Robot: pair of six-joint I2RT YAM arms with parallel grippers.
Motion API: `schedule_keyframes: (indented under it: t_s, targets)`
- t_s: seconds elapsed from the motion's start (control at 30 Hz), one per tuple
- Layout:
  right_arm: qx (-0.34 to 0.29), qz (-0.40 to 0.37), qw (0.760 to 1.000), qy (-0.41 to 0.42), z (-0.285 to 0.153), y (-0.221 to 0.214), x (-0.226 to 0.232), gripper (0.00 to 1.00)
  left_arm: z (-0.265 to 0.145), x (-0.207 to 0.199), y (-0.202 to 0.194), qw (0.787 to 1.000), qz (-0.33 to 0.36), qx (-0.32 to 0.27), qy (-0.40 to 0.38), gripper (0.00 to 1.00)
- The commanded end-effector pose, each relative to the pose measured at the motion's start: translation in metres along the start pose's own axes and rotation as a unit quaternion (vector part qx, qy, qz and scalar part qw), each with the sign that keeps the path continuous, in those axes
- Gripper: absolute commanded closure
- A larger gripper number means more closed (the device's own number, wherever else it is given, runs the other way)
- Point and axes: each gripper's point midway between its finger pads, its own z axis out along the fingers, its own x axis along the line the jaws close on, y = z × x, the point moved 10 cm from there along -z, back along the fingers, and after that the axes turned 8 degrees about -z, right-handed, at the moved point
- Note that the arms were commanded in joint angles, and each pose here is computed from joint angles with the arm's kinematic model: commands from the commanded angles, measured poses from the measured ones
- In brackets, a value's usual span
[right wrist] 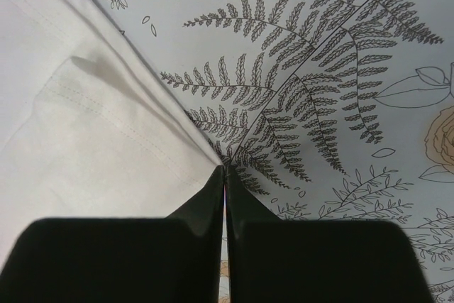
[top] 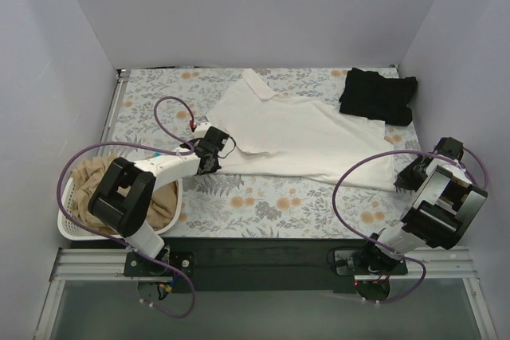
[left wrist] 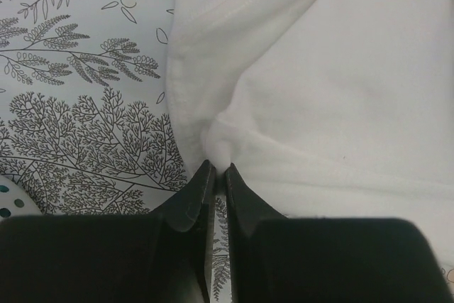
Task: Fold and stack the t-shirts
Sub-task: Fold the tshirt
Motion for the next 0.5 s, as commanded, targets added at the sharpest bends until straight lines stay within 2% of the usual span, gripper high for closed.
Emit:
schedule_keyframes:
  t_s: [0.0, 0.17, 0.47]
  targets:
    - [-0.042, -0.016, 0.999, -0.008, -0.011, 0.012, -0.001, 0.99, -0.018, 0.0, 0.023, 0.999, -0.012, -0.052, 0.001, 1.0]
    - [-0.05, -0.018, 0.998, -0.017, -0.014, 0.012, -0.002, 0.99, -0.022, -0.005, 0.037, 0.997, 0.002, -0.075, -0.001, 1.0]
    - [-0.057, -0.02, 0.998, -0.031, -0.017, 0.009, -0.004, 0.99, -0.004, -0.017, 0.046, 0.997, 0.022, -0.077, 0.012, 1.0]
